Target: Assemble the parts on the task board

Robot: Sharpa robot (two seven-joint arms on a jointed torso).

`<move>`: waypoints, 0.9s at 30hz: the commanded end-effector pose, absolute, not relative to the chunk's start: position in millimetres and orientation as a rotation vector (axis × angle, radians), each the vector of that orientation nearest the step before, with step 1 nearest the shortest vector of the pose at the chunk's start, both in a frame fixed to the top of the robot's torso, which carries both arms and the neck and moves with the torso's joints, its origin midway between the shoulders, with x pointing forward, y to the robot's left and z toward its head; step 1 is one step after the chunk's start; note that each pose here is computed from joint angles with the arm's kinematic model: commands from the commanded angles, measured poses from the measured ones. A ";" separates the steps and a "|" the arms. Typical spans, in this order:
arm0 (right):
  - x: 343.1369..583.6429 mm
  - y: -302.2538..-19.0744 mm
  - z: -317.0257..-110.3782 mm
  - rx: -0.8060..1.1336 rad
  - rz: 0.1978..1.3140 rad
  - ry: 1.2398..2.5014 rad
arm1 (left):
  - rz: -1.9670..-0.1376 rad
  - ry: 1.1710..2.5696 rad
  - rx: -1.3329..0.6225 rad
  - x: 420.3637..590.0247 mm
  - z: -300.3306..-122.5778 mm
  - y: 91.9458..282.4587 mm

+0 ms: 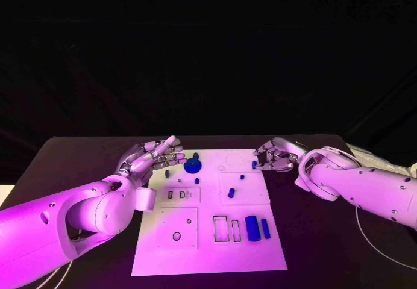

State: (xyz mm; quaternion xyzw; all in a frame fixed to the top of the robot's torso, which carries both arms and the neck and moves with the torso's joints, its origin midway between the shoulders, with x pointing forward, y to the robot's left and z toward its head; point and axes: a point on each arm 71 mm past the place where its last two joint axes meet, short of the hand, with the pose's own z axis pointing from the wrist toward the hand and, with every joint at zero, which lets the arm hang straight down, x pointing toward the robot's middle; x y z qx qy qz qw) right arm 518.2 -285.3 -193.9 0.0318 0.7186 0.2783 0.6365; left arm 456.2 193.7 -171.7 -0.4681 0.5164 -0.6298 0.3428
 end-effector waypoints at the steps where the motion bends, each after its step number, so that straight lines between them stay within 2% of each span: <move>1: 519.2 -285.1 -197.4 0.066 0.622 1.663 | -1.668 1.338 -1.205 455.7 -170.4 191.6; 27: 525.0 -278.6 -209.8 0.066 0.618 1.697 | -1.668 1.340 -1.207 456.0 -171.1 190.4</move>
